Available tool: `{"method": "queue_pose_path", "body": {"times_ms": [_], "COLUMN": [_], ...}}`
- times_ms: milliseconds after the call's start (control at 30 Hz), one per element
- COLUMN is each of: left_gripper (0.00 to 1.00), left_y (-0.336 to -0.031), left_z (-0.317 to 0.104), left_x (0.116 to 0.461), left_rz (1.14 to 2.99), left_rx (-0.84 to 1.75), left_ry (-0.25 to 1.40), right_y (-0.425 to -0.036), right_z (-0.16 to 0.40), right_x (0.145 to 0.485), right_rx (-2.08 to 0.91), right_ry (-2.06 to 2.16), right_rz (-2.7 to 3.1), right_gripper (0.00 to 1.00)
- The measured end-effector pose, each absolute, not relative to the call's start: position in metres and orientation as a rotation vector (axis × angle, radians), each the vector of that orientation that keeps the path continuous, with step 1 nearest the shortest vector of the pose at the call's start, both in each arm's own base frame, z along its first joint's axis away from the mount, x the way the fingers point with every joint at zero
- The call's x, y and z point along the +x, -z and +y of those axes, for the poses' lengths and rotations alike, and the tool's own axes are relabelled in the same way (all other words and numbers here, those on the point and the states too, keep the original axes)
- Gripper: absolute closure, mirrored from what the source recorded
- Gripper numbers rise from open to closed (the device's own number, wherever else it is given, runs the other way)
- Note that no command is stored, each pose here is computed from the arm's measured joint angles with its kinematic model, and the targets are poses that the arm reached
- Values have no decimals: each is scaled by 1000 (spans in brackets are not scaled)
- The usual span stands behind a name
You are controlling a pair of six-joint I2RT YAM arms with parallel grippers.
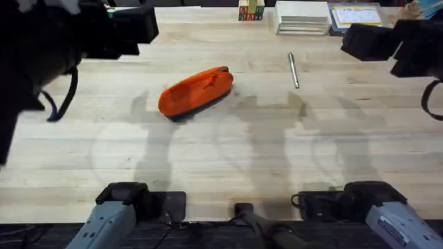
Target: Unzip the bag, pick up the pens from the table one at a time and place them inside, then zip the bag closed.
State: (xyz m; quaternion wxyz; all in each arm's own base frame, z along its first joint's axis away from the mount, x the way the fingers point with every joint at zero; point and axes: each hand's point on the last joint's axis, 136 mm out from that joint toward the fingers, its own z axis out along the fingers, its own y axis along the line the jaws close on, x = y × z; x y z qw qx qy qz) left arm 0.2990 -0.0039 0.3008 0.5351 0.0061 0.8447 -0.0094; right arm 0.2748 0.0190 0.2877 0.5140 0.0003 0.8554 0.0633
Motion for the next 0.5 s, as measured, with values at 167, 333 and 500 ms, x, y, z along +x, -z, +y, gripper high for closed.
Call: {"method": "queue_pose_path", "body": {"times_ms": [167, 333, 500], "left_gripper": [7, 7, 7], "left_y": [-294, -274, -259], "left_z": [-6, -10, -10], "left_x": [311, 310, 299], "left_rz": [2064, 2144, 2209], "left_rx": [23, 98, 262], "left_ry": [35, 26, -45], "right_y": [-288, -288, -288], "right_z": [19, 19, 19], "right_x": [275, 275, 275], "right_rx": [1, 1, 1], "right_ry": [-152, -153, -152], "right_rz": [2057, 2056, 2056], "right_gripper": [4, 4, 4]}}
